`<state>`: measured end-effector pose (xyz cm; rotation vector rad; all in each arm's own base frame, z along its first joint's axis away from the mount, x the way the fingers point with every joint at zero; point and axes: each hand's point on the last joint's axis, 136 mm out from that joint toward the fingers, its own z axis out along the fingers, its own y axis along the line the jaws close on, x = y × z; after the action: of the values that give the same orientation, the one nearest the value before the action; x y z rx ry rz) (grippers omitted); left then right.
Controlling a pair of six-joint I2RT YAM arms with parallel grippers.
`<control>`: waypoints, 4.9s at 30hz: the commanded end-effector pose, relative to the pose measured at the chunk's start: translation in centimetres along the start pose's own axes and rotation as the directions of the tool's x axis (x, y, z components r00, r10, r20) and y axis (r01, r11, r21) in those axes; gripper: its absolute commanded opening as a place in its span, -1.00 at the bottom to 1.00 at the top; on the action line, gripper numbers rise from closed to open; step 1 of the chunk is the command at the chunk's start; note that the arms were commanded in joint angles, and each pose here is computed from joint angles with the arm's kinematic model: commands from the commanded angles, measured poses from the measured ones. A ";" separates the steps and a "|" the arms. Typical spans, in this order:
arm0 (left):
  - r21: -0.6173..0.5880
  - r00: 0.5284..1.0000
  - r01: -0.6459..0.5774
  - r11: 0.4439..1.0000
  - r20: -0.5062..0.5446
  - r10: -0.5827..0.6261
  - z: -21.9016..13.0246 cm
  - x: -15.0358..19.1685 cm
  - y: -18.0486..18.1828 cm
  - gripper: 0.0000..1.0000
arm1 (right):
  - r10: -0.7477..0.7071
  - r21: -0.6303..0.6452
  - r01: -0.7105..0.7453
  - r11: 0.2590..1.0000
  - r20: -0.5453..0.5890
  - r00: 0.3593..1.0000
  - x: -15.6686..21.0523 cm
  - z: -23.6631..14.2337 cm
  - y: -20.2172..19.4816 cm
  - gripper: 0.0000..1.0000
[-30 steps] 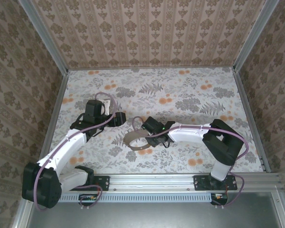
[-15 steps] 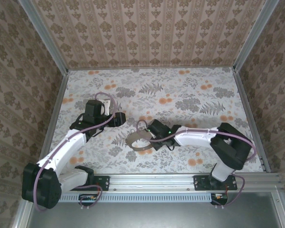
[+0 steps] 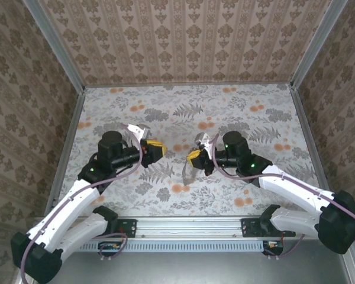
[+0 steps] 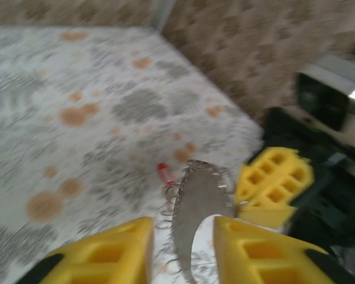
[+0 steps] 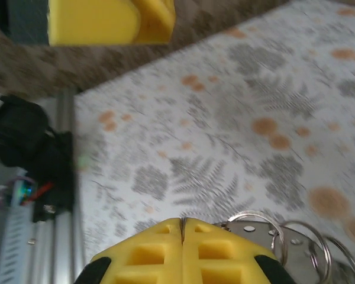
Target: Put the keys on the keyring
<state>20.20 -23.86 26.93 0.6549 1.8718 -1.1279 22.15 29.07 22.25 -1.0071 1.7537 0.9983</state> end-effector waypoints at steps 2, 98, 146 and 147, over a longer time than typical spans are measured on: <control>0.206 0.994 -0.104 0.973 0.044 0.097 -0.4 -1.2 -4.5 -0.53 | -0.053 -0.294 0.113 0.949 0.207 0.977 -6.7 -2.0 5.3 -1.00; -0.496 0.982 0.181 0.849 0.047 -0.182 -3.5 1.9 12.6 -0.36 | 0.464 0.274 -0.392 0.878 -0.291 0.837 12.1 9.8 -6.2 -1.00; -0.485 0.987 0.156 0.860 0.042 -0.155 -3.5 2.3 12.7 -0.35 | 0.358 0.423 -0.144 0.894 -0.486 0.797 15.4 12.0 -7.7 -1.00; -0.480 0.987 0.156 0.863 0.041 -0.155 -3.5 2.3 12.6 -0.35 | 0.346 0.412 -0.143 0.900 -0.476 0.809 15.1 11.9 -7.5 -1.00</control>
<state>27.22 -14.76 19.03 0.1943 2.1709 -0.6819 28.02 34.42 2.56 -0.8644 2.5015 0.5527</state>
